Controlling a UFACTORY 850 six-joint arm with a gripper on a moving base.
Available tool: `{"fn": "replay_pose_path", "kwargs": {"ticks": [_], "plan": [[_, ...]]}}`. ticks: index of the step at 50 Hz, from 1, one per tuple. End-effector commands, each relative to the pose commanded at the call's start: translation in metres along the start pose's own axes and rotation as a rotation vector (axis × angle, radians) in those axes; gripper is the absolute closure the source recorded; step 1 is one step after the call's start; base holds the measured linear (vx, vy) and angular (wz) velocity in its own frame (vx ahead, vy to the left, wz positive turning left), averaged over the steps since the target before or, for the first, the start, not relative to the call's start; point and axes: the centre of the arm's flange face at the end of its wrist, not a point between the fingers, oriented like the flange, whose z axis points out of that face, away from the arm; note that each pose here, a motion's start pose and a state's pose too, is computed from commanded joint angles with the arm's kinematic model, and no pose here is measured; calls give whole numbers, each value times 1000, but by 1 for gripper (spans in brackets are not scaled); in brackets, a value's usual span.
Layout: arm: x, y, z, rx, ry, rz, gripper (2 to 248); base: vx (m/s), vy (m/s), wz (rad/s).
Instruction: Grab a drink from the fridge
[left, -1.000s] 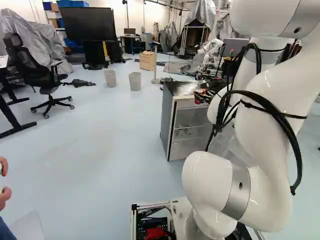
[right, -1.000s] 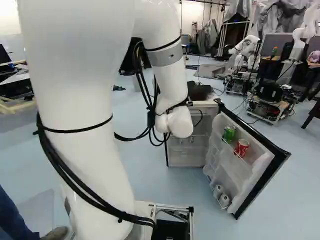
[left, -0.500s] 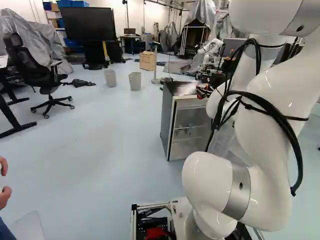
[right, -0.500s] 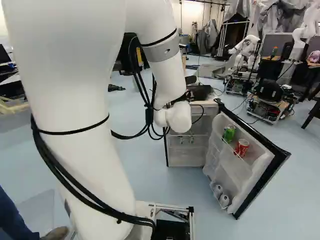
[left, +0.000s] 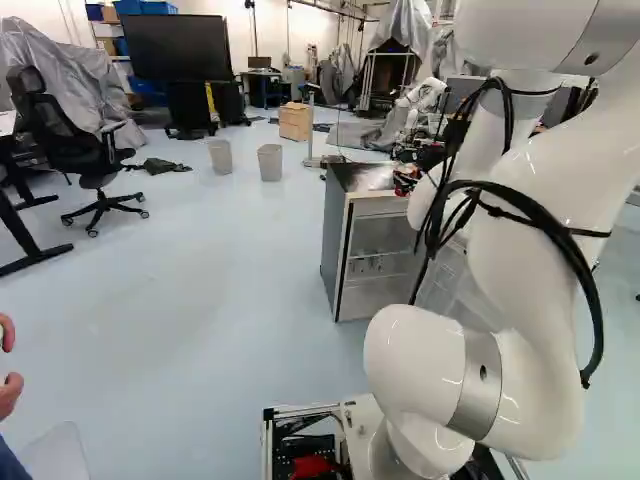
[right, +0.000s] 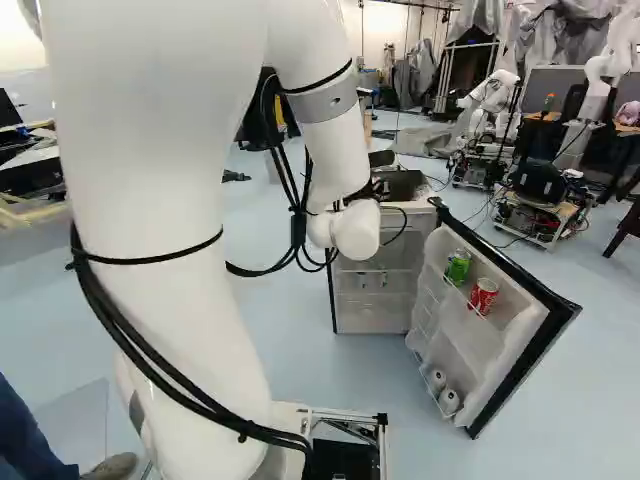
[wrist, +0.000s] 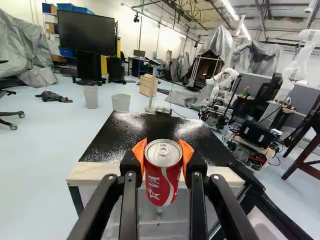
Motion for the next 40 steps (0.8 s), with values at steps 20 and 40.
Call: {"fn": "replay_pose_path", "kwargs": {"ticks": [20, 40], "plan": [[0, -2, 24, -22, -3, 19, 154, 0, 0, 0], [0, -7, 51, -34, -10, 33, 154, 0, 0, 0]]}}
